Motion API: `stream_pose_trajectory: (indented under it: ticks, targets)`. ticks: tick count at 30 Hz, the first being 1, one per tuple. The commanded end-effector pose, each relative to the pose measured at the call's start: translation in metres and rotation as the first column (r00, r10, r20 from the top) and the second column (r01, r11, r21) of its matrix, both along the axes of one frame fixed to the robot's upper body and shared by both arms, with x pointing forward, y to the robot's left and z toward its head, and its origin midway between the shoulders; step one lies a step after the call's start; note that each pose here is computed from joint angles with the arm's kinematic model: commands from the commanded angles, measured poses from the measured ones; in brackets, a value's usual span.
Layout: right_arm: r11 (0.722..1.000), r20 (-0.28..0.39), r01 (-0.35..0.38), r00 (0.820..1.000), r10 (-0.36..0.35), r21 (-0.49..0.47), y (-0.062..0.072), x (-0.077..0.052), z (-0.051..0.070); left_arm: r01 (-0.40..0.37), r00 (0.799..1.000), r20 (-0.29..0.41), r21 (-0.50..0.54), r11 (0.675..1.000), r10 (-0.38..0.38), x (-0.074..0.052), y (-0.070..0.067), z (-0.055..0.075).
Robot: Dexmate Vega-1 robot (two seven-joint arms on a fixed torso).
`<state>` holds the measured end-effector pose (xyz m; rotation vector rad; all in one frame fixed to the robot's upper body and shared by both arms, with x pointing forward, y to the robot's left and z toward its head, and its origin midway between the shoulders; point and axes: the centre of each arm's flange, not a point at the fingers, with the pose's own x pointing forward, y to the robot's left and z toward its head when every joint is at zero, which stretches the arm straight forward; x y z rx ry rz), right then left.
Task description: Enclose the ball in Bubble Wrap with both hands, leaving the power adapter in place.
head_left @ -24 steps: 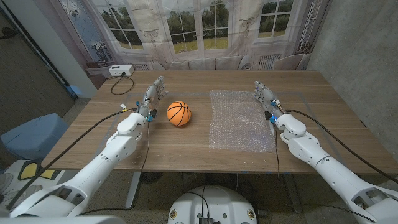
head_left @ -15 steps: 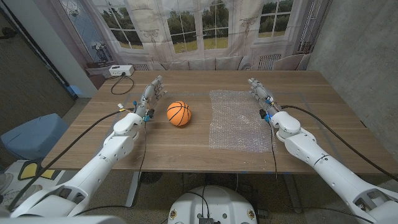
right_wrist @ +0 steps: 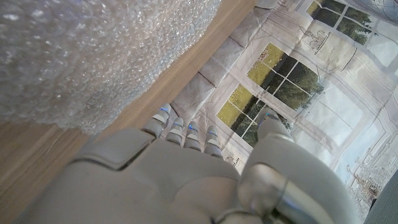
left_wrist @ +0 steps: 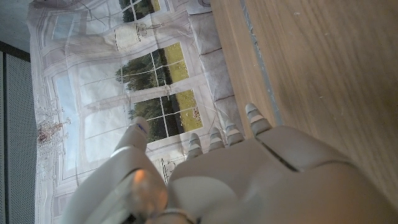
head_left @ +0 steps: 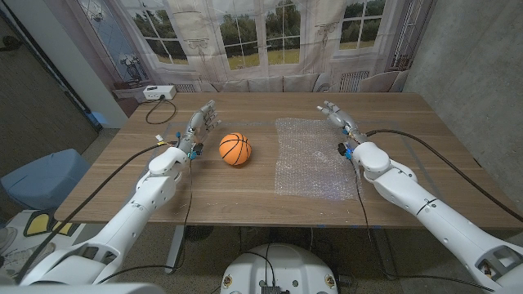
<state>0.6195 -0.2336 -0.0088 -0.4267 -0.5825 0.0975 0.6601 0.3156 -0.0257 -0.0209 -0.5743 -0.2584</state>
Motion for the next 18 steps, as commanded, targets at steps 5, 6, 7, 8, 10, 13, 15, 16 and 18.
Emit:
stream_pose_trajectory:
  ticks: [5,6,7,8,10,13,15,16,18]
  targets:
    - [0.952,0.051,0.146,0.989,-0.137,-0.27,0.014,-0.009,0.002,0.0,1.0,0.011,0.009,1.0,0.0,-0.005,-0.002,0.008]
    - [0.944,0.053,0.159,0.987,-0.15,-0.29,0.015,-0.009,0.002,-0.002,1.0,0.013,0.002,1.0,0.002,-0.005,-0.003,0.008]
    - [0.938,0.055,0.163,0.987,-0.153,-0.307,0.016,-0.009,0.002,-0.003,1.0,0.014,0.002,1.0,0.003,-0.005,-0.003,0.007]
    - [0.938,0.051,0.156,0.988,-0.148,-0.308,0.016,-0.009,0.002,-0.002,1.0,0.014,0.004,1.0,0.002,-0.006,-0.003,0.007]
    - [0.926,0.056,0.168,0.986,-0.159,-0.339,0.017,-0.008,0.003,-0.008,1.0,0.012,-0.002,1.0,0.008,-0.007,-0.004,0.007]
    - [0.893,0.064,0.18,0.984,-0.169,-0.413,0.019,-0.008,0.003,-0.005,1.0,0.012,0.003,1.0,0.005,-0.008,-0.005,0.007]
    - [0.883,0.072,0.2,0.98,-0.187,-0.424,0.021,-0.009,0.003,-0.001,1.0,0.014,0.001,1.0,0.001,-0.008,-0.006,0.007]
    - [0.879,0.07,0.202,0.979,-0.19,-0.433,0.021,-0.009,0.003,-0.001,1.0,0.015,0.001,1.0,0.001,-0.008,-0.007,0.007]
    - [0.866,0.071,0.211,0.977,-0.201,-0.453,0.021,-0.009,0.003,-0.006,1.0,0.013,0.007,1.0,0.006,-0.009,-0.008,0.007]
